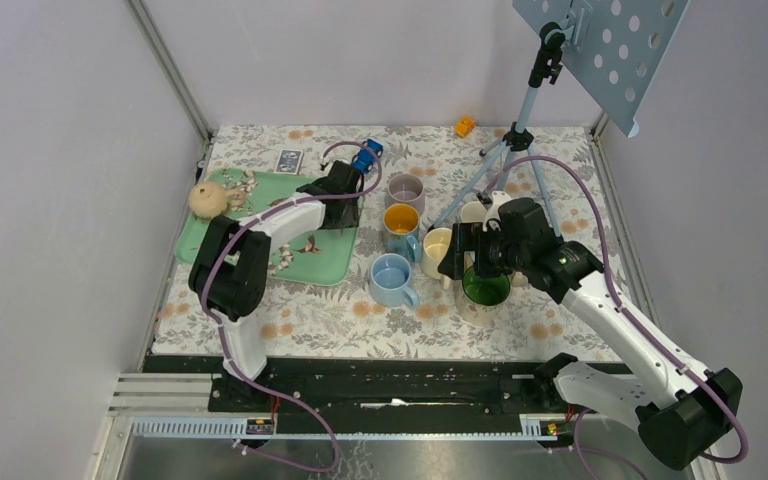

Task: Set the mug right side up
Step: Turn over the cup on the tray.

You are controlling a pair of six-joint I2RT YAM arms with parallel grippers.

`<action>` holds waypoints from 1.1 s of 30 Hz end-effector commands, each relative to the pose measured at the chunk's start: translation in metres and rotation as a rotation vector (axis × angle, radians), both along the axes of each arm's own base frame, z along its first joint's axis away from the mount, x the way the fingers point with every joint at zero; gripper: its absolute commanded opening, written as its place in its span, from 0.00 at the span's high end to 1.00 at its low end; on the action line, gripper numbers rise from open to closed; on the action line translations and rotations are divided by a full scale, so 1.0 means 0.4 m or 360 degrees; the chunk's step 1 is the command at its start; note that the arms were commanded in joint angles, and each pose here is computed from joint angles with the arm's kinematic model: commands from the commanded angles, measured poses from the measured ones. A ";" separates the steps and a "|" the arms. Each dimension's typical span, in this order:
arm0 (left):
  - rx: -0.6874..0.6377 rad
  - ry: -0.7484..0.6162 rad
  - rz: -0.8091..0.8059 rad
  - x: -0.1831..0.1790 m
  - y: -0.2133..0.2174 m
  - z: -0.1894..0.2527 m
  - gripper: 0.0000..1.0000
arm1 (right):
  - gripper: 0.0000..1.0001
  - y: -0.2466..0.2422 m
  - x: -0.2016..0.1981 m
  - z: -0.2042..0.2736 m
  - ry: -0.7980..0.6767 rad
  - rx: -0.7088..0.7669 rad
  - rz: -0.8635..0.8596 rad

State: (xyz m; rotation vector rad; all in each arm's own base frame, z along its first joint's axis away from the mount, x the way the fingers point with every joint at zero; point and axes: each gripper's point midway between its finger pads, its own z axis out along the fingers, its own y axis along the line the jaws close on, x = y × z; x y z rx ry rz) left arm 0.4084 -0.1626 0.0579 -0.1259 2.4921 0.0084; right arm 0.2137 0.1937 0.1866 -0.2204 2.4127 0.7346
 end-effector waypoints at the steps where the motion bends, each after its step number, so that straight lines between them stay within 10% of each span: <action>1: 0.0025 -0.0083 0.0014 0.032 -0.002 0.032 0.49 | 0.00 0.001 0.008 0.011 -0.0054 0.0013 -0.0026; 21: 0.0081 -0.0128 0.0006 0.045 0.010 0.055 1.00 | 0.00 0.000 0.009 0.011 -0.0052 0.0017 -0.0038; 33: 0.0034 -0.0293 0.0062 0.062 0.016 0.142 1.00 | 0.00 0.003 0.011 0.014 -0.0052 0.0035 -0.0050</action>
